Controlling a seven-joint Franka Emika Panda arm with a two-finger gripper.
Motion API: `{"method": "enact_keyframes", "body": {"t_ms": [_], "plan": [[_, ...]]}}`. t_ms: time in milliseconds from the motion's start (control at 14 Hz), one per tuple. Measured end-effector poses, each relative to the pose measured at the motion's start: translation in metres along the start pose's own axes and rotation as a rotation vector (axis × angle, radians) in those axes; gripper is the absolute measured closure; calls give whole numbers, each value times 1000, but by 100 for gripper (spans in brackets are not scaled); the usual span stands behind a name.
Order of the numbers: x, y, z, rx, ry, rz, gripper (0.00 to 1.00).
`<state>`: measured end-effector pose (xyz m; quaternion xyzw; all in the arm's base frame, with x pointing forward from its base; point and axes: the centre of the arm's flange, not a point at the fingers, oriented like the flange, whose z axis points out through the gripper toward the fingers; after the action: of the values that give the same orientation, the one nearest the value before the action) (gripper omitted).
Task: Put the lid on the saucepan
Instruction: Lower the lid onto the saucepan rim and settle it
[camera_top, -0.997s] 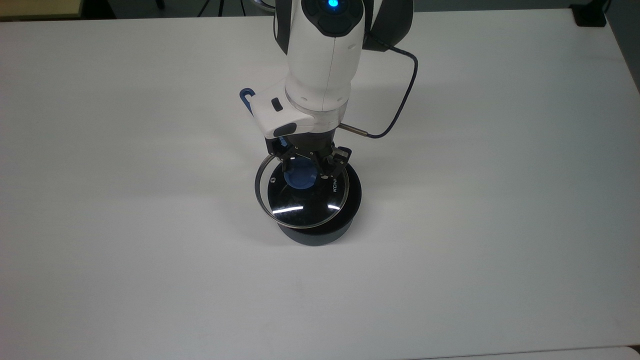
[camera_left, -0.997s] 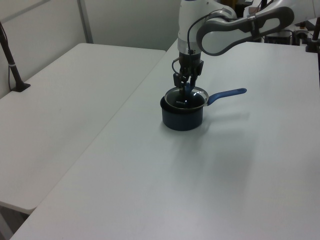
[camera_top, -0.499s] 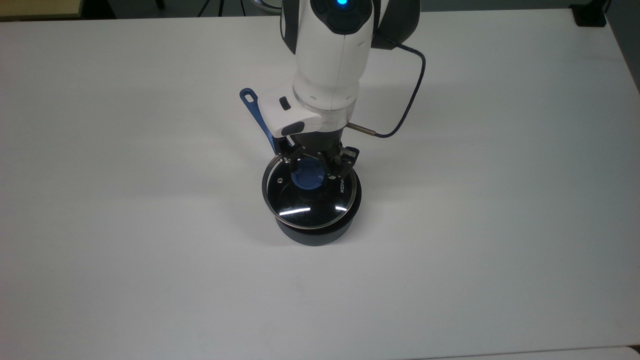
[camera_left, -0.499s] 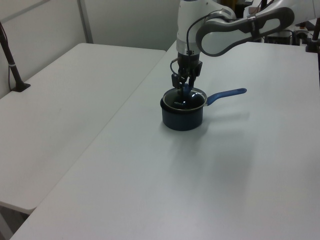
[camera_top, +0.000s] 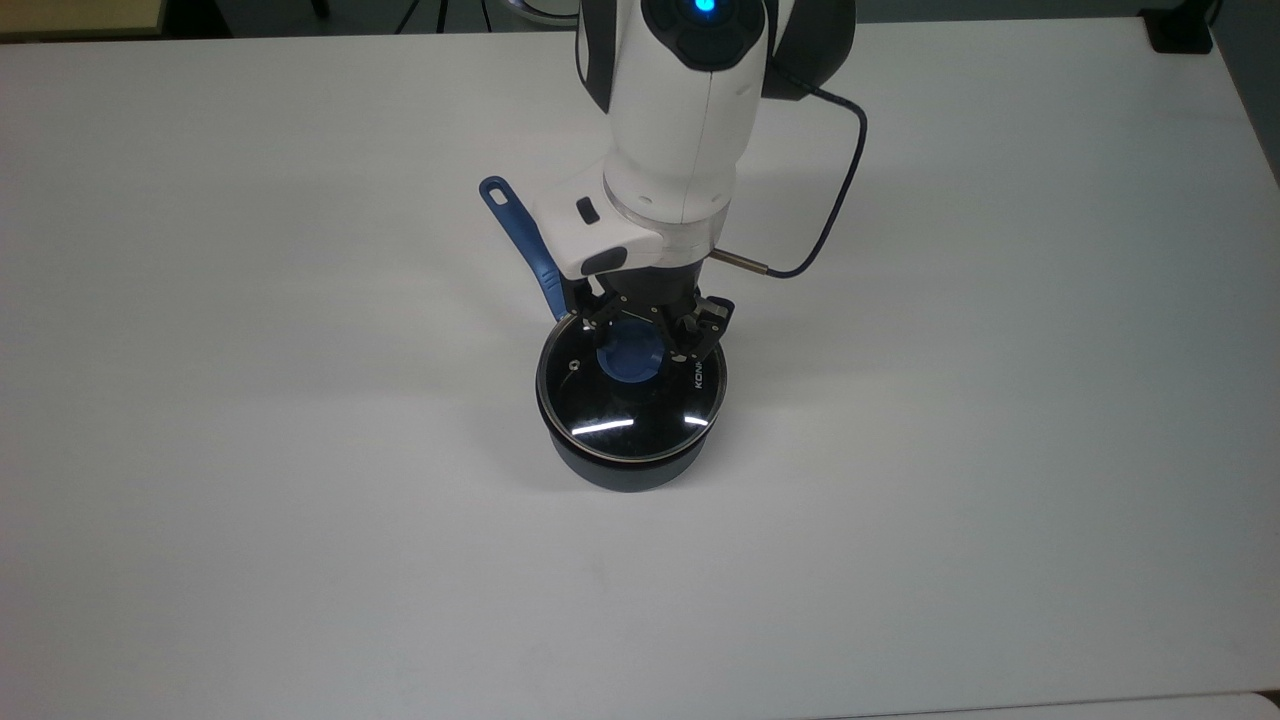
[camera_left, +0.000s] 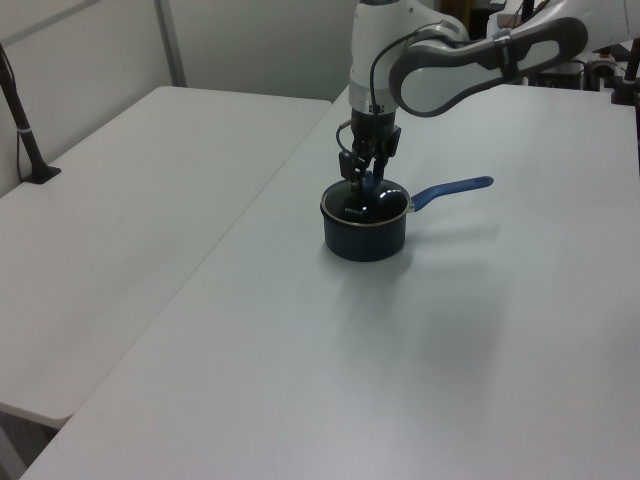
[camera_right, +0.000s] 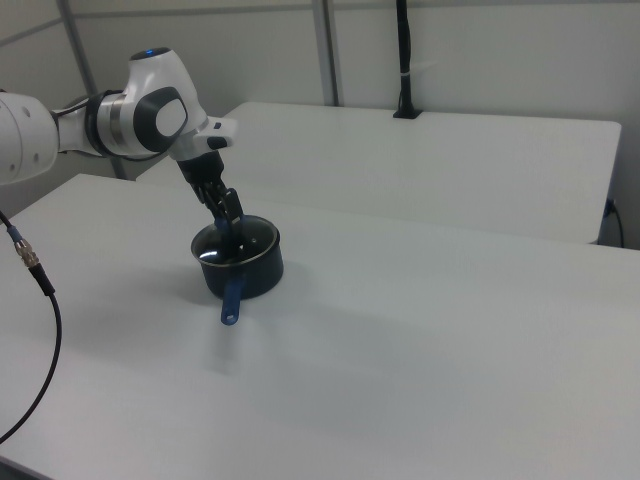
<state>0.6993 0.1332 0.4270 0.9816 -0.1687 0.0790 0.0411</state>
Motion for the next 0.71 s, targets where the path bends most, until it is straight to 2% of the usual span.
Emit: {"method": "enact_keyframes", "body": {"t_ms": [712], "plan": [[3,-3,4,-2,9,-2,40]]}}
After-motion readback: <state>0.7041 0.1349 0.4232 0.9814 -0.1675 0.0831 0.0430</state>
